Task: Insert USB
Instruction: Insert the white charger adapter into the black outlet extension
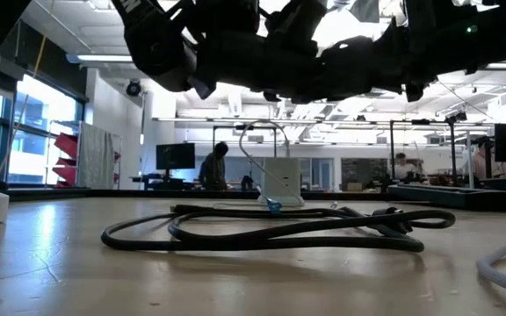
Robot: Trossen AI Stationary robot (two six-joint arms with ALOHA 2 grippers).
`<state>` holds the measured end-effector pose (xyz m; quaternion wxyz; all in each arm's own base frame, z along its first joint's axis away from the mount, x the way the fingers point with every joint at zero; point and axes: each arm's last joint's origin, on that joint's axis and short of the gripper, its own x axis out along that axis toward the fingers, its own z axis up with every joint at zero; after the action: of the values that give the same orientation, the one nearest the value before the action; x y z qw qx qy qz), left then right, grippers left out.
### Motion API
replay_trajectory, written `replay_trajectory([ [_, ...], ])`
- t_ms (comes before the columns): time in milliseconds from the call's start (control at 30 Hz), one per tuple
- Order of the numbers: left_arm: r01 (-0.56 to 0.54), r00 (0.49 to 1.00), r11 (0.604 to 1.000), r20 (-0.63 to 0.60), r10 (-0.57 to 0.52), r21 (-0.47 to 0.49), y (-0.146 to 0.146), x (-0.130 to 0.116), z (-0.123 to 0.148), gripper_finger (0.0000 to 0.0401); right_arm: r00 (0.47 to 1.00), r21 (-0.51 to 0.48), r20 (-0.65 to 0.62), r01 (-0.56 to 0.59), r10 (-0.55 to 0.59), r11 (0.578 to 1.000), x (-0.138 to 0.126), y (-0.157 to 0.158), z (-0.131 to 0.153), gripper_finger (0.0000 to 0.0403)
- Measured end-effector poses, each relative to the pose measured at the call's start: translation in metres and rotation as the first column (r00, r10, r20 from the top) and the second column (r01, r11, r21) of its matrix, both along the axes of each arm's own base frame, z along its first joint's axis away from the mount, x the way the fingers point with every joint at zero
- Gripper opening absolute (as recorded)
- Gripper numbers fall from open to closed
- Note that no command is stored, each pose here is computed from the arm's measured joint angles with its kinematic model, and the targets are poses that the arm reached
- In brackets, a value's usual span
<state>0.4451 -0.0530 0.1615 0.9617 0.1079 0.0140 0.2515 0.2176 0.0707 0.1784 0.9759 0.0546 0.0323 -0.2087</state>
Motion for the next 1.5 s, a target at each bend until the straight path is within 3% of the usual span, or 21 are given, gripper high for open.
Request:
replay_trajectory([
  [333,-0.038,0.999,0.999,-0.029,0.039,0.030,-0.0025,-0.0017,-0.0018,0.0101,0.999,0.068,-0.049,0.007,-0.004,0.998,-0.0022,0.0011,-0.0087,0.0118],
  [800,-0.032,0.996,0.991,-0.077,0.042,0.131,-0.0041,-0.0019,-0.0003,0.0154,0.998,0.093,-0.025,0.053,-0.051,0.994,-0.0025,-0.0001,-0.0085,0.0118],
  [1500,0.018,0.998,0.995,-0.060,-0.012,0.101,-0.0088,-0.0013,0.0029,0.0182,0.976,-0.030,-0.032,0.212,-0.213,0.977,-0.0055,-0.0056,-0.0055,0.0118],
])
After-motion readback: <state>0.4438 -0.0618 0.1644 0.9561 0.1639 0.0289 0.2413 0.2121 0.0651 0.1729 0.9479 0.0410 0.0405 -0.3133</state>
